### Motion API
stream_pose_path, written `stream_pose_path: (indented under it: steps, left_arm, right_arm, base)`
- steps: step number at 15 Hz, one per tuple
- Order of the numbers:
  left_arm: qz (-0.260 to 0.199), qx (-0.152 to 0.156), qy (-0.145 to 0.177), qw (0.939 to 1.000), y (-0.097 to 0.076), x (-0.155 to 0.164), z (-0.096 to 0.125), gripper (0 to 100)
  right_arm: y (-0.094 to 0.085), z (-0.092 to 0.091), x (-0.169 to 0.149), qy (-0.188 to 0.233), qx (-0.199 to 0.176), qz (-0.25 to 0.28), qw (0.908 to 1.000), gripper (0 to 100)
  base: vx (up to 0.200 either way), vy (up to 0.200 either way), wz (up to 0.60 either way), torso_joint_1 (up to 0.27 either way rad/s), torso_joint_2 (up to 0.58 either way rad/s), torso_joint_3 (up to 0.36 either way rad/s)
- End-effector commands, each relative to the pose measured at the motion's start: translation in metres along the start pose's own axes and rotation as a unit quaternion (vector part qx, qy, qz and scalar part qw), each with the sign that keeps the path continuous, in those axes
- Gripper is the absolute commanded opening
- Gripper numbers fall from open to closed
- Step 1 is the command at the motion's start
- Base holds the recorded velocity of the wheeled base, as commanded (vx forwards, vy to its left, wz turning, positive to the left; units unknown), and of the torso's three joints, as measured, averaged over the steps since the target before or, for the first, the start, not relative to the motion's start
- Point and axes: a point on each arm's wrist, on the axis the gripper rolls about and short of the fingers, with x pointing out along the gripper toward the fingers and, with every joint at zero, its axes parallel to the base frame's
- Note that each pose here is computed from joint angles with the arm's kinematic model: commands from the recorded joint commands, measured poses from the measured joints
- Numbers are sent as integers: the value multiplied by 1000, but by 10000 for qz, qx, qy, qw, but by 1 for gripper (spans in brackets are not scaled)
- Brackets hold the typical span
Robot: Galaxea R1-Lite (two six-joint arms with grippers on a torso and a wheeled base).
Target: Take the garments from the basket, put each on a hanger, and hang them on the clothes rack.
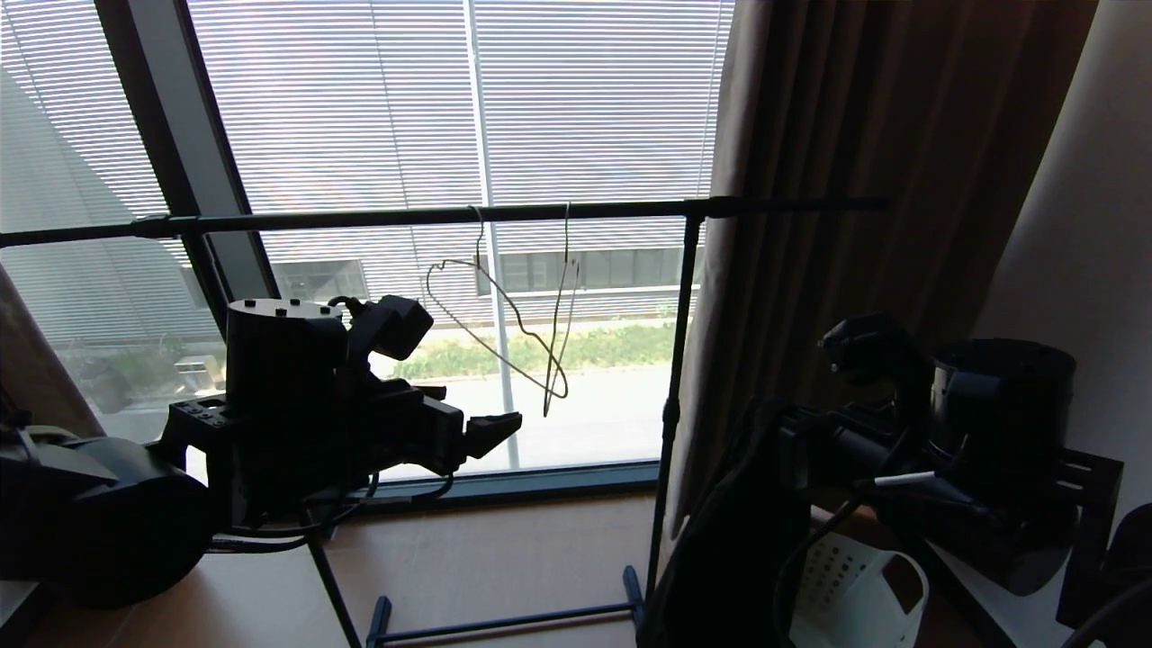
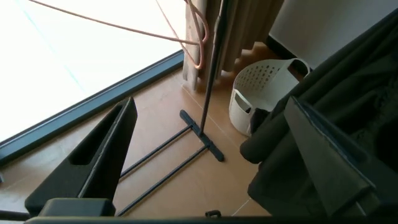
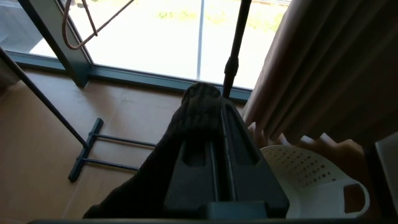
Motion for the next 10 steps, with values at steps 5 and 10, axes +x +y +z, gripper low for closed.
stream_pose_path:
  steps: [5, 10]
  left_arm:
    - [19, 4, -42, 10000, 3, 16, -6, 100]
    - [109, 16, -218, 9997, 2, 14, -7, 100]
  right_arm:
    - [0, -1, 1, 29, -56, -4, 10000, 0]
    - [1, -5, 5, 102, -78, -13, 9999, 0]
  base:
    - [200, 0, 0, -1, 3, 5]
    - [80, 0, 0, 6, 4, 2]
